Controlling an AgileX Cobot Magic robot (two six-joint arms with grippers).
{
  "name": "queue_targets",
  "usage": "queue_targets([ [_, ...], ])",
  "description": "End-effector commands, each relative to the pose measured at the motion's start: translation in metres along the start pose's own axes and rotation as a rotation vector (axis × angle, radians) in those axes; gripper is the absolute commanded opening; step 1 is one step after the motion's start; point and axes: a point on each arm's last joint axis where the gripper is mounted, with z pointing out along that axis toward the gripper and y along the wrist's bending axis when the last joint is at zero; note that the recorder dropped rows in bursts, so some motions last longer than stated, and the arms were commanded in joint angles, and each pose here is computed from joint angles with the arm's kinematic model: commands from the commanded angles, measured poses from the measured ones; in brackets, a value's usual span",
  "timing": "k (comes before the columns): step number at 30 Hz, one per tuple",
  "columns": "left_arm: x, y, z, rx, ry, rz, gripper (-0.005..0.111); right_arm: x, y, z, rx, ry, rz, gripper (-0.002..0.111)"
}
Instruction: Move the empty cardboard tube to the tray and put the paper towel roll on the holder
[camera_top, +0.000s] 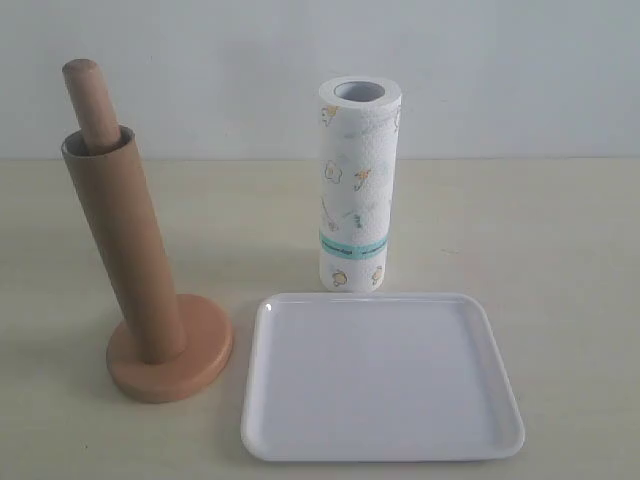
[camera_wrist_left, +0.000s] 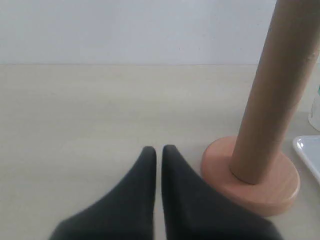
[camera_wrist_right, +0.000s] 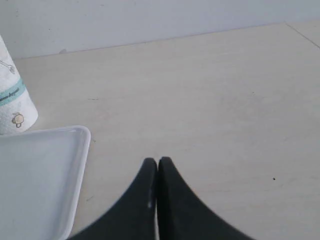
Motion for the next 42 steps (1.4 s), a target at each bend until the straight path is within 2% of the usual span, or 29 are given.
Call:
queue_targets([
  [1, 0.001, 0.000, 0.000, -0.004, 0.000, 0.000, 0.004, -0.001, 0.000, 0.000, 0.006, -0.009, -0.006, 0.000],
  [11, 0.001, 0.000, 0.000, -0.005, 0.002, 0.017, 0.004, -0.001, 0.000, 0.000, 0.006, -0.013, -0.006, 0.000],
  [13, -0.001, -0.001, -0.001, 0.006, 0.003, -0.017, 0.004, -0.001, 0.000, 0.000, 0.006, -0.013, -0.006, 0.000],
  [14, -0.007, -0.002, -0.003, 0.014, -0.008, -0.034, 0.004, -0.001, 0.000, 0.000, 0.006, -0.013, -0.006, 0.000],
  [15, -0.032, -0.004, -0.014, 0.037, -0.062, -0.069, 0.004, -0.001, 0.000, 0.000, 0.006, -0.013, -0.006, 0.000],
  [16, -0.042, -0.006, -0.019, 0.053, -0.082, -0.092, 0.004, -0.001, 0.000, 0.000, 0.006, -0.013, -0.006, 0.000],
  [17, -0.064, -0.010, -0.031, 0.093, -0.120, -0.139, 0.004, -0.001, 0.000, 0.000, 0.006, -0.013, -0.006, 0.000],
  [19, -0.082, -0.012, -0.044, 0.113, -0.152, -0.141, 0.004, -0.001, 0.000, 0.000, 0.006, -0.013, -0.006, 0.000],
  [24, -0.105, -0.009, -0.052, 0.094, -0.372, -0.173, 0.004, -0.001, 0.000, 0.000, 0.006, -0.013, -0.006, 0.000],
  [26, -0.111, -0.009, -0.055, 0.134, -0.440, -0.308, 0.004, -0.001, 0.000, 0.000, 0.006, -0.013, -0.006, 0.000],
  [28, -0.123, -0.007, -0.060, 0.111, -0.527, -0.263, 0.004, -0.001, 0.000, 0.000, 0.006, -0.013, -0.006, 0.000],
  [32, -0.152, -0.007, -0.054, 0.092, -0.519, -0.232, 0.004, -0.001, 0.000, 0.000, 0.006, -0.013, -0.006, 0.000],
  [35, -0.167, -0.008, -0.040, 0.088, -0.444, -0.220, 0.004, -0.001, 0.000, 0.000, 0.006, -0.013, -0.006, 0.000],
  [37, -0.170, -0.008, -0.022, 0.082, -0.352, -0.214, 0.008, -0.001, 0.000, 0.000, 0.006, -0.013, -0.006, 0.000],
  [39, -0.165, -0.009, -0.001, 0.069, -0.241, -0.151, 0.017, -0.001, 0.000, 0.000, 0.006, -0.013, -0.006, 0.000],
  [41, -0.160, -0.010, 0.019, 0.084, -0.144, -0.189, 0.023, -0.001, 0.000, 0.000, 0.006, -0.013, -0.006, 0.000],
  [42, -0.159, -0.012, 0.026, 0.098, -0.115, -0.167, 0.024, -0.001, 0.000, 0.000, 0.006, -0.013, -0.006, 0.000],
])
